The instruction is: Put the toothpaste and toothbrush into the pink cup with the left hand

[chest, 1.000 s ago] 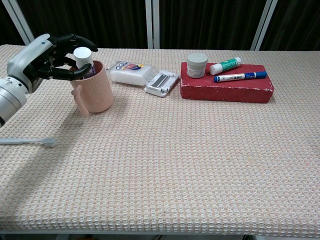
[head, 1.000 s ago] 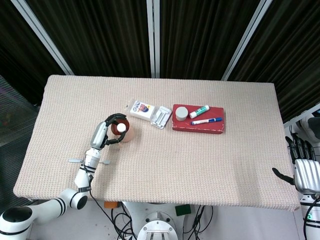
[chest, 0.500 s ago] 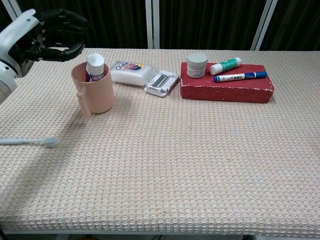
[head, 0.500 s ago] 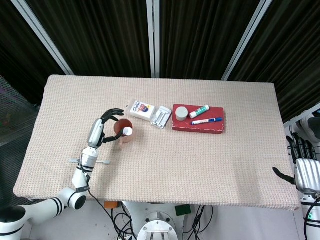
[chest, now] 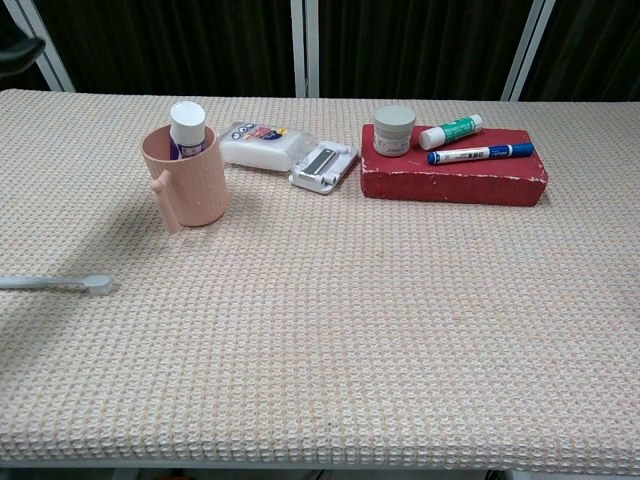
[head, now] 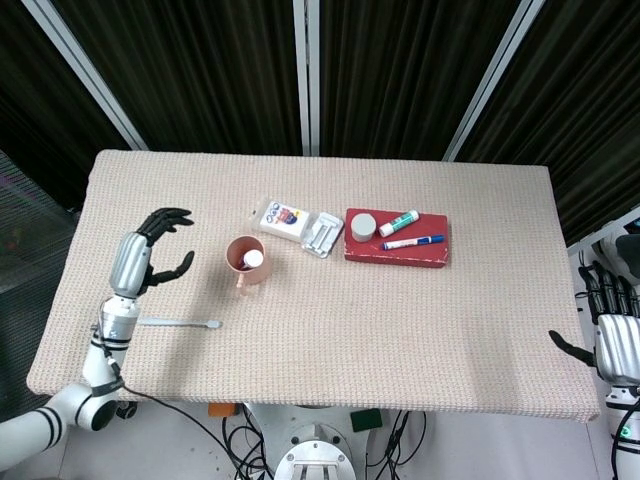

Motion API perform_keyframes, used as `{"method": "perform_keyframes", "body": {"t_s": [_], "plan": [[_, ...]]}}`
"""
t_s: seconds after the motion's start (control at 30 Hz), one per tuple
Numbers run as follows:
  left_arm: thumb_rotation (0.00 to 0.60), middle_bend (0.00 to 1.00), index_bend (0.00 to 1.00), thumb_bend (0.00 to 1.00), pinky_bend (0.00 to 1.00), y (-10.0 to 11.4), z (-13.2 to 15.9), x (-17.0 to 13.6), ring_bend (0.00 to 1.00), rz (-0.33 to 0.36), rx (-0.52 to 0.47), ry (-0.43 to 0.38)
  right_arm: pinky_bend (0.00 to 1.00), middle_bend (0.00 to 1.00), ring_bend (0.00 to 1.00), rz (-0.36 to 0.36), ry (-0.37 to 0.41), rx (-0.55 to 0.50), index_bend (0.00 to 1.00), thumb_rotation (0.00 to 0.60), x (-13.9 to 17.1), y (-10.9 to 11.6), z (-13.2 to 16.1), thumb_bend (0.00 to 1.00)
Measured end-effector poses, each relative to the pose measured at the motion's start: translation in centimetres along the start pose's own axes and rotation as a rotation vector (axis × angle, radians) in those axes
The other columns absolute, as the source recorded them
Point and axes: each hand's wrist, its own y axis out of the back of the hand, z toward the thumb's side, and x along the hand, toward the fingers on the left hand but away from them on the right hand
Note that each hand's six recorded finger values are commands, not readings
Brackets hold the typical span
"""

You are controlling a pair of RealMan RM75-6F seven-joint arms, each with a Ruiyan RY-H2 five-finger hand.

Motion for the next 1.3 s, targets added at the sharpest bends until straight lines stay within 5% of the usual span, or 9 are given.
{"method": "perform_keyframes", "body": {"t_s": [0.3, 0.53, 0.77, 1.3], "plan": [[0.600, 0.19, 0.35, 0.31, 0.32, -0.4, -3.3, -6.6, 0.15, -0.260, 0.410, 0.091, 0.00, 0.00, 0.00, -0.019, -0.002, -0.001, 0.00, 0.600, -0.1, 0.6, 0.1, 0.28], [0.600, 0.19, 0.35, 0.31, 0.31, -2.9, -3.9, -9.7, 0.15, -0.417, 0.719, 0.113, 0.00, 0.00, 0.00, -0.009, 0.011, 0.007, 0.00, 0.600, 0.1, 0.3, 0.6, 0.28], [0.600, 0.18, 0.38, 0.31, 0.31, -6.9, -5.3, -11.8, 0.14, -0.554, 0.714, 0.171, 0.00, 0.00, 0.00, -0.013, 0.001, 0.004, 0.00, 0.600, 0.6, 0.5, 0.1, 0.28], [0.600, 0.20, 0.45, 0.31, 0.31, -6.5, -5.7, -11.0, 0.14, -0.511, 0.738, 0.172, 0.00, 0.00, 0.00, -0.013, -0.007, -0.001, 0.00, 0.600, 1.2, 0.5, -0.3, 0.28]]}}
